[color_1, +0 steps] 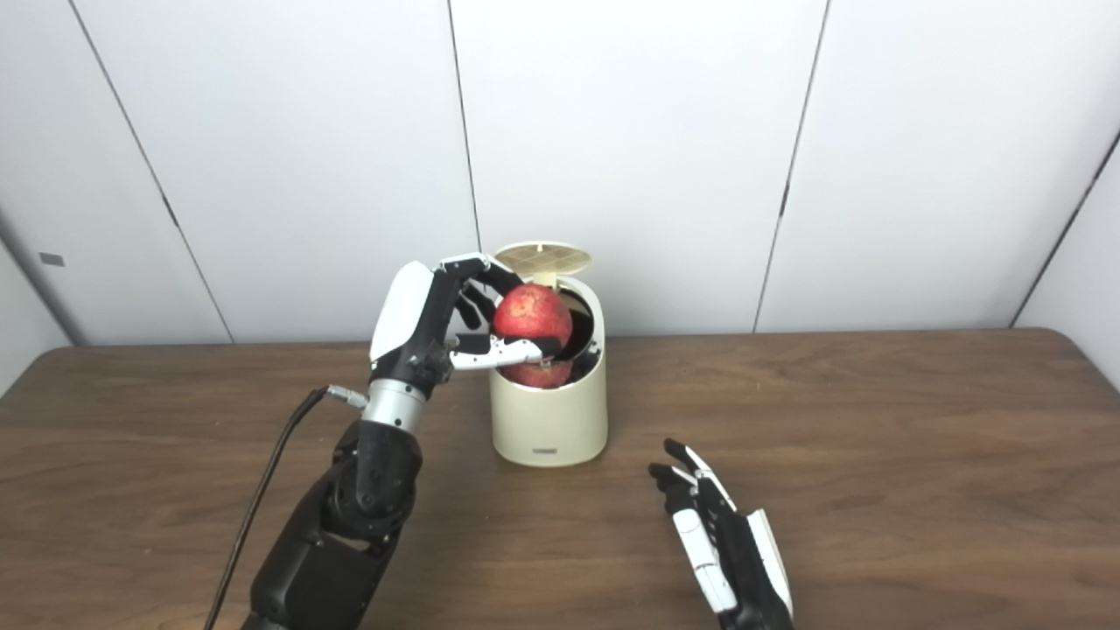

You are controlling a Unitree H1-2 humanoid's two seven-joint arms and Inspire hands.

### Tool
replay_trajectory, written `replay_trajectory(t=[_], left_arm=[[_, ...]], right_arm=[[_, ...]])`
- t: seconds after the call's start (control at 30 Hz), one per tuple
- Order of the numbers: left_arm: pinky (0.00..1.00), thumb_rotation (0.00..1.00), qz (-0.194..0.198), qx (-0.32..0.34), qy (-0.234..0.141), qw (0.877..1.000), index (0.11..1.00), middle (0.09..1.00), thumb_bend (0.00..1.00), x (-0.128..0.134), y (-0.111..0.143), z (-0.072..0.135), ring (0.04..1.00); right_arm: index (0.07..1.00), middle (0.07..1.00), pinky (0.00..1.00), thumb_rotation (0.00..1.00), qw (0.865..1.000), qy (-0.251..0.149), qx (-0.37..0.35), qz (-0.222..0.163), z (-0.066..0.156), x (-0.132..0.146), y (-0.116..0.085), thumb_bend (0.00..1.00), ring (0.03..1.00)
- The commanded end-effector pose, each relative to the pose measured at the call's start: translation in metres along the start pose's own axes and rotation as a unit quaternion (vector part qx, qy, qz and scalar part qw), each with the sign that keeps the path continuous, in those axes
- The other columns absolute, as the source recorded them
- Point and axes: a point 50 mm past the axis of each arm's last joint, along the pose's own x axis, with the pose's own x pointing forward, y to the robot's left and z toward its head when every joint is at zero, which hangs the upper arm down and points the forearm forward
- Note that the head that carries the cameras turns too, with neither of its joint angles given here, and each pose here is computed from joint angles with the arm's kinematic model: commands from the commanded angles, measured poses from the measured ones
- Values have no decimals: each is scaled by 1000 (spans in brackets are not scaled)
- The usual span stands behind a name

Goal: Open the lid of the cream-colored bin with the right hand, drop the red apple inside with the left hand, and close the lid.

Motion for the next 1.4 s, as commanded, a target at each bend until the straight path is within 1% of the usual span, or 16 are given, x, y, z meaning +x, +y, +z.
replay_trajectory(t=[0.0, 0.17, 0.3, 0.63, 0.73, 0.93, 1.03, 1.07, 1.13, 1.17, 1.2, 1.23, 1.27, 1.3, 1.33, 1.37], left_arm=[[345, 0, 26, 13, -49, 998, 488, 564, 470, 21, 12, 18, 424], [358, 0, 33, 25, -49, 998, 485, 575, 469, 24, 9, 16, 427], [352, 0, 36, 31, -53, 997, 483, 583, 467, 24, 5, 16, 430], [342, 0, 32, 44, -57, 997, 497, 586, 466, 23, -3, 21, 425], [371, 0, 29, 48, -58, 997, 485, 559, 474, 23, -4, 22, 468], [368, 0, 24, 50, -51, 997, 493, 525, 477, 22, -5, 23, 492], [370, 0, 24, 57, -49, 997, 494, 527, 477, 22, -5, 23, 500], [369, 0, 25, 60, -49, 997, 495, 603, 468, 22, -5, 24, 505], [370, 0, 24, 65, -49, 996, 497, 672, 459, 22, -5, 24, 510], [372, 0, 23, 68, -48, 996, 576, 699, 443, 22, -5, 24, 516], [373, 0, 23, 71, -47, 996, 618, 713, 435, 22, -5, 24, 520], [395, 0, 21, 75, -45, 996, 645, 726, 468, 22, -5, 25, 489], [421, 0, 21, 78, -44, 996, 658, 740, 681, 22, -5, 25, 530], [435, 0, 20, 82, -43, 996, 664, 747, 790, 22, -4, 25, 552], [446, 0, 21, 86, -42, 995, 670, 753, 861, 22, -4, 25, 570], [468, 0, 21, 89, -40, 995, 675, 763, 886, 22, -4, 25, 598]], right_arm=[[864, 790, 797, 1000, 1000, -31, 0, -6, 14, 9, 4, 479, 807], [851, 765, 904, 1000, 1000, -24, -7, -5, 18, 8, 8, 492, 823], [841, 753, 845, 1000, 1000, -25, -8, -2, 18, 8, 8, 486, 797], [817, 727, 775, 1000, 999, -33, 3, 3, 18, 9, 8, 446, 754], [802, 713, 789, 1000, 999, -35, 5, 4, 18, 10, 9, 431, 744], [788, 701, 758, 1000, 999, -36, -2, 5, 18, 11, 9, 426, 736], [782, 698, 781, 1000, 999, -36, -2, 6, 19, 11, 9, 437, 740], [779, 698, 773, 1000, 999, -37, -2, 7, 19, 11, 9, 435, 742], [775, 697, 764, 1000, 999, -38, -1, 7, 19, 12, 8, 438, 743], [772, 694, 755, 1000, 999, -38, 0, 7, 19, 12, 8, 439, 742], [771, 692, 750, 1000, 999, -38, 0, 8, 19, 12, 8, 439, 742], [769, 690, 744, 1000, 999, -38, 2, 8, 19, 12, 9, 440, 739], [769, 691, 741, 1000, 999, -37, 3, 9, 19, 12, 9, 443, 739], [769, 691, 739, 1000, 999, -36, 4, 9, 19, 12, 9, 444, 739], [769, 691, 742, 1000, 999, -35, 3, 9, 19, 12, 9, 449, 740], [769, 691, 746, 1000, 999, -35, 2, 9, 20, 12, 9, 450, 740]])
